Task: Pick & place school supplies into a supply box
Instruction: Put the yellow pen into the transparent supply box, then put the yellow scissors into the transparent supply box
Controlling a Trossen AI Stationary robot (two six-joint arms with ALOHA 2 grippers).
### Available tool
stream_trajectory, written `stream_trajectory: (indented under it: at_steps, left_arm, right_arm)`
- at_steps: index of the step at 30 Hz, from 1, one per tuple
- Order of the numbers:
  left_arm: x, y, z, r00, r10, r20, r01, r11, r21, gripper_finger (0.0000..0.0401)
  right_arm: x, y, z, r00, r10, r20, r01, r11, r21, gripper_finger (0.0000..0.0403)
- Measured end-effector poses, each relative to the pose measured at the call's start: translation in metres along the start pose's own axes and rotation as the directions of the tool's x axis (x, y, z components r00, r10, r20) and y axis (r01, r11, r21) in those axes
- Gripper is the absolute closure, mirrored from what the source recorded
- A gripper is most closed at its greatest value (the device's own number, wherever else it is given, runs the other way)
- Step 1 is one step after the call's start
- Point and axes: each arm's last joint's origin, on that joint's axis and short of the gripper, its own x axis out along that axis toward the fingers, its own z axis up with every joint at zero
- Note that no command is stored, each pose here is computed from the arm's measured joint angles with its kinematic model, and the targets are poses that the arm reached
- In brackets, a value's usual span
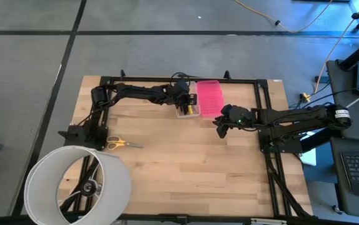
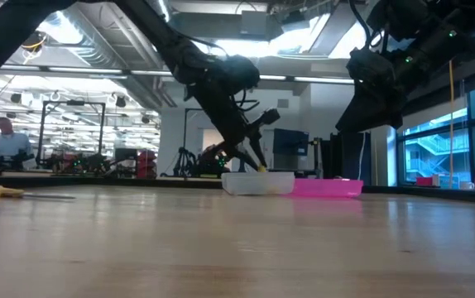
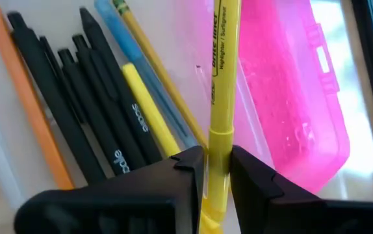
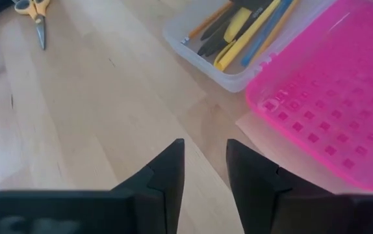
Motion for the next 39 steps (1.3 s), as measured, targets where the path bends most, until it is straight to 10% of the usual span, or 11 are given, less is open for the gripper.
stream_trajectory:
  at_steps: [22,31,39]
  left_arm:
    - [0.007,0.003,-0.003,1.000,0.017,0.001,-0.017,0.994,-0.108,0.0349]
    - [0.007,0.003,-0.004,1.000,0.025,0.017,-0.022,0.991,-0.130,0.0275]
    - [0.001,-0.012,0.000,0.990,-0.143,-0.006,0.143,0.988,0.060,0.0240]
  right_arm:
    - [0.000,0.000,0.000,1.000,0.000,0.001,0.000,1.000,-0.002,0.0284]
    - [0.000,0.000,0.000,1.000,0.001,0.001,-0.001,1.000,-0.002,0.0284]
    - [0.000,0.000,0.000,1.000,0.000,0.001,0.000,1.000,-0.006,0.0284]
